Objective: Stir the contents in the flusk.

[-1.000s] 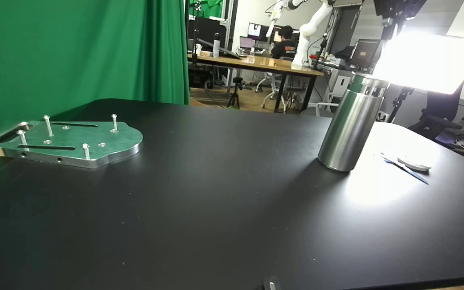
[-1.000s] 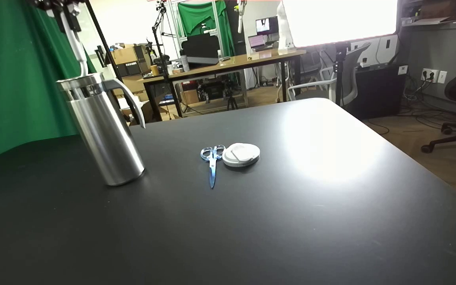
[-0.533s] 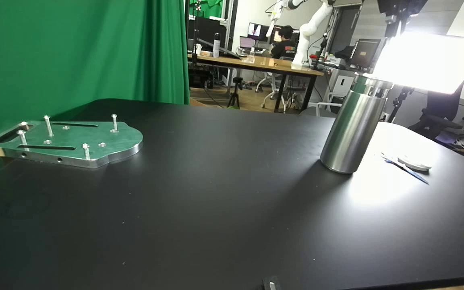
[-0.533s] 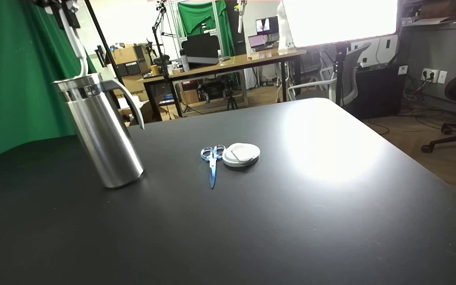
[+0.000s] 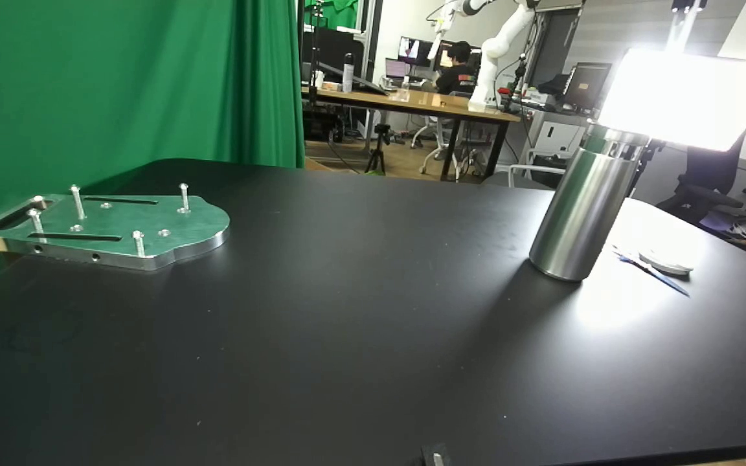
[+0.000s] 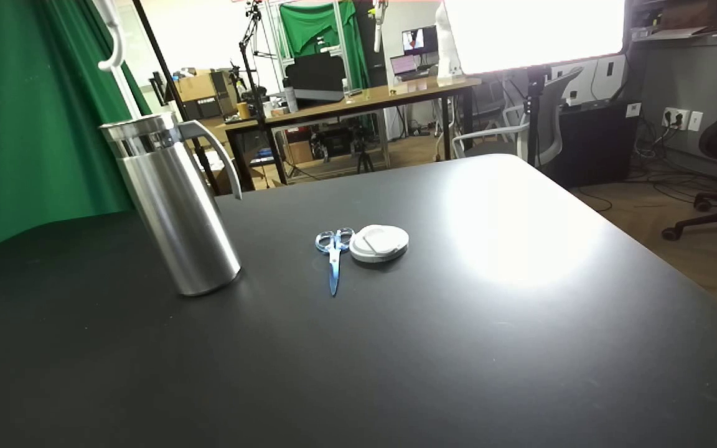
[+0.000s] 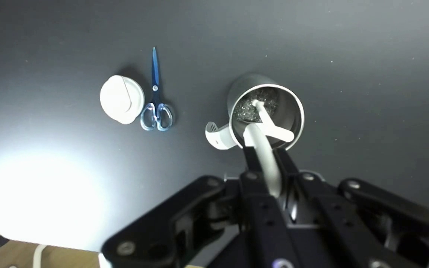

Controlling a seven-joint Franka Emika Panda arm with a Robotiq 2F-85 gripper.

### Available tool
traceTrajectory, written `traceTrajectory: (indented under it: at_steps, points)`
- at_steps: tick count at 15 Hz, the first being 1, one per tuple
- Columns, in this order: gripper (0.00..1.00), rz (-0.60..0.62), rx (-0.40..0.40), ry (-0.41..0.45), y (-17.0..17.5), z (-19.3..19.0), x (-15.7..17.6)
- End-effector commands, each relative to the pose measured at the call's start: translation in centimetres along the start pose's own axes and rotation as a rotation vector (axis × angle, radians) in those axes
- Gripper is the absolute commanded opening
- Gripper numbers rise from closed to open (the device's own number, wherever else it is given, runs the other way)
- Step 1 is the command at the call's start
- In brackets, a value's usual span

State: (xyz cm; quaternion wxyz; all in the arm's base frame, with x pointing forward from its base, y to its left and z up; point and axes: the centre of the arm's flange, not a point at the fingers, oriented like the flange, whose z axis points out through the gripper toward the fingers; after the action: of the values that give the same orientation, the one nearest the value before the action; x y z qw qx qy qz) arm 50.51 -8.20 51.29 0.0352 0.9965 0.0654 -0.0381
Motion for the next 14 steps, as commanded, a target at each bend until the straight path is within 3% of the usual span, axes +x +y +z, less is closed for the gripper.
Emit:
traceTrajectory:
  at_steps: [1,4,6,14]
  points:
    - [0.04,-0.010,0.001,-0.059,-1.8,5.7,1.2]
    - [0.04,-0.033,0.006,-0.119,-3.1,9.8,2.2]
    - [0.04,-0.041,0.011,-0.134,-3.3,10.4,2.7]
    - [0.04,-0.011,0.008,0.012,-0.3,0.0,-0.2]
